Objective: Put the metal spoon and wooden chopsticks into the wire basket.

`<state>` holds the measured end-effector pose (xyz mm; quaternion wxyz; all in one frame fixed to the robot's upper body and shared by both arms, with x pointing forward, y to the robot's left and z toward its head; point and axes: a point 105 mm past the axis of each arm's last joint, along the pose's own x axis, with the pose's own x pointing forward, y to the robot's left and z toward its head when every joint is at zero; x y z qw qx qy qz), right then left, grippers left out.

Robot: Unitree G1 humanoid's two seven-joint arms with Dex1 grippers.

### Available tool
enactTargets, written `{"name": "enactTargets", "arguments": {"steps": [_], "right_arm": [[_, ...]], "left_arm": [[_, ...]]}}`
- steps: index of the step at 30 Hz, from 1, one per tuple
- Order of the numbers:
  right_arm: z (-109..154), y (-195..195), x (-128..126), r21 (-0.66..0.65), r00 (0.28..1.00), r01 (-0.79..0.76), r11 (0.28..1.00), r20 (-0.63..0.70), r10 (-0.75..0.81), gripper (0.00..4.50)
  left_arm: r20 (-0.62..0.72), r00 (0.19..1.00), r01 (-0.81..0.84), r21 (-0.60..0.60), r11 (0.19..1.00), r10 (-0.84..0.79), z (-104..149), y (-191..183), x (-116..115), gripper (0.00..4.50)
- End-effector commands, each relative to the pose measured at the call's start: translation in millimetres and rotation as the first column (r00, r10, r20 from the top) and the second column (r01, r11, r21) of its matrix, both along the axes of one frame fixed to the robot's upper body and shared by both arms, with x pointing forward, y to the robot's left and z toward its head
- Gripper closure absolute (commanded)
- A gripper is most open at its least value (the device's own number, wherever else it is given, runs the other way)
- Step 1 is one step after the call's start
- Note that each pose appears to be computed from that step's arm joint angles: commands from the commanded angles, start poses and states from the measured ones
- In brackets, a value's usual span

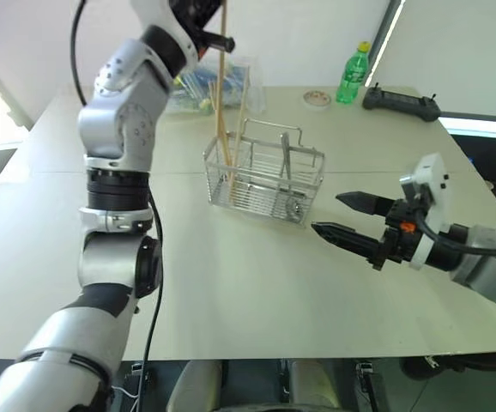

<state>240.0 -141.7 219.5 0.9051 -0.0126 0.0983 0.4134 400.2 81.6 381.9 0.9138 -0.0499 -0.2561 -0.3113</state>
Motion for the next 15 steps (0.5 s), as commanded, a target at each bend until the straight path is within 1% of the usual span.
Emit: {"name": "enactTargets", "arguments": {"steps": [1,5,9,12,15], "right_arm": [[15.4,1.0,-4.0,0.029,0.997,0.005,1.000,0.072,-0.007,0.00],[14.9,-1.2,-4.8,0.025,0.997,0.022,0.999,0.075,-0.024,0.00],[18.3,-5.0,-2.3,0.020,0.995,0.042,0.999,0.091,-0.043,0.00],[21.5,-7.4,0.4,0.021,0.994,0.046,0.999,0.098,-0.048,0.00],[22.0,-7.9,2.0,0.015,0.994,0.040,0.999,0.097,-0.041,0.00]], "left_arm": [[0.064,0.998,0.002,0.027,1.000,-0.004,1.2,-7.6,-9.7,4.45],[0.006,1.000,0.007,0.033,0.999,-0.007,-25.5,-14.3,-10.3,4.45],[-0.039,0.999,-0.007,0.025,1.000,0.008,-38.9,-12.5,-10.3,4.45],[-0.056,0.998,-0.011,0.019,1.000,0.012,-42.2,-9.9,-11.2,3.42],[-0.057,0.998,-0.019,0.009,1.000,0.020,-38.2,-6.1,-12.6,1.92]]}}
